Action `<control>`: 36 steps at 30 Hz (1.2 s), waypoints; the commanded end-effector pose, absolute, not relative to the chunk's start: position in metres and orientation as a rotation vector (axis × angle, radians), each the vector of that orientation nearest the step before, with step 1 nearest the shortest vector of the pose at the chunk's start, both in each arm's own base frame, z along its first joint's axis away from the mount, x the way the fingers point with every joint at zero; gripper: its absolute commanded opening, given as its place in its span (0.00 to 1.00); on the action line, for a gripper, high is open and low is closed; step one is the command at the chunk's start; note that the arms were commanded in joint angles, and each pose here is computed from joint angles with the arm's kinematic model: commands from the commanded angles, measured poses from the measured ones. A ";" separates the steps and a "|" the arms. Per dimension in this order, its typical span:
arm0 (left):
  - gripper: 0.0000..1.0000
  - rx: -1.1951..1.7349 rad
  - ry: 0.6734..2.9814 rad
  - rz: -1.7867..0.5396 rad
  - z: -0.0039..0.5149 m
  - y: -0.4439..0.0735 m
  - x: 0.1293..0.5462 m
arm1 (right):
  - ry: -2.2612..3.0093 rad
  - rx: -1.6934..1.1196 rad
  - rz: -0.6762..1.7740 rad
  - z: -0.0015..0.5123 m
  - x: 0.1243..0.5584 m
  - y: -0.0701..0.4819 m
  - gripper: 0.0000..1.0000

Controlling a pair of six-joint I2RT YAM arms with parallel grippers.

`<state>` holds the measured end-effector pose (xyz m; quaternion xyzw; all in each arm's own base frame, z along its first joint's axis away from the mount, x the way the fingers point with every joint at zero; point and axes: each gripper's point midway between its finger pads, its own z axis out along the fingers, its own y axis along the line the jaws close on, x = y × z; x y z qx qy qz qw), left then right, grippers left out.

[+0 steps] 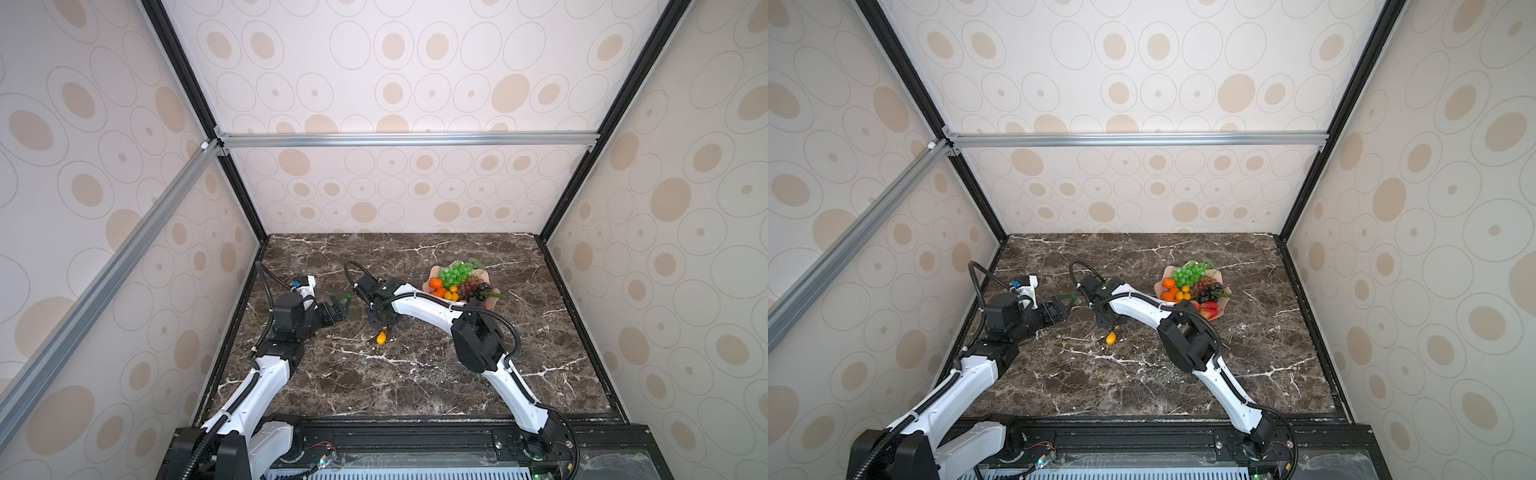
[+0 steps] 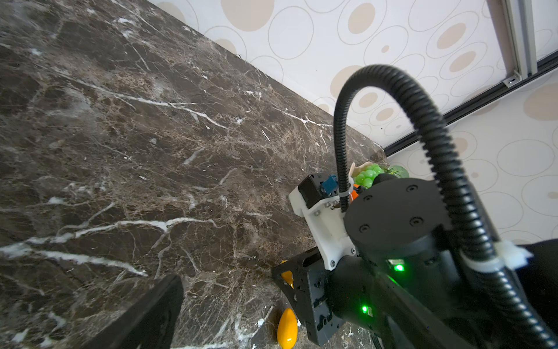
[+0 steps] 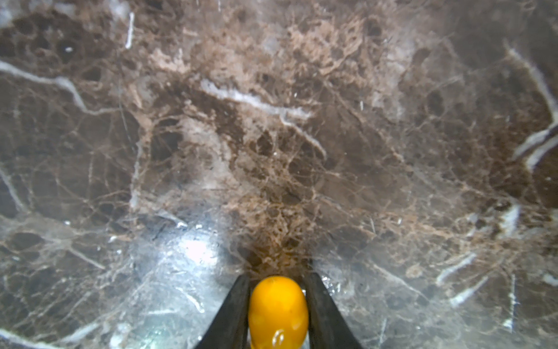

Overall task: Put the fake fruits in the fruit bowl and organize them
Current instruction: 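Lower the right gripper onto another yellow oval fruit and close it, then lift the yellow fruit with the right gripper and carry it into the bowl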

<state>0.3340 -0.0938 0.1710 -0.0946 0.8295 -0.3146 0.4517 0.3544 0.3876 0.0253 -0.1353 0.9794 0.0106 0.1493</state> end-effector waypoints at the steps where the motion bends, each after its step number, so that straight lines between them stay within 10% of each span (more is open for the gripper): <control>1: 0.98 -0.232 2.003 -0.813 0.182 -0.095 0.340 | 2.784 -0.364 0.038 0.051 0.352 0.383 0.32; 36: 0.98 0.089 1.974 -1.033 0.211 -0.256 0.366 | 2.572 -0.007 0.053 0.155 0.368 0.245 0.28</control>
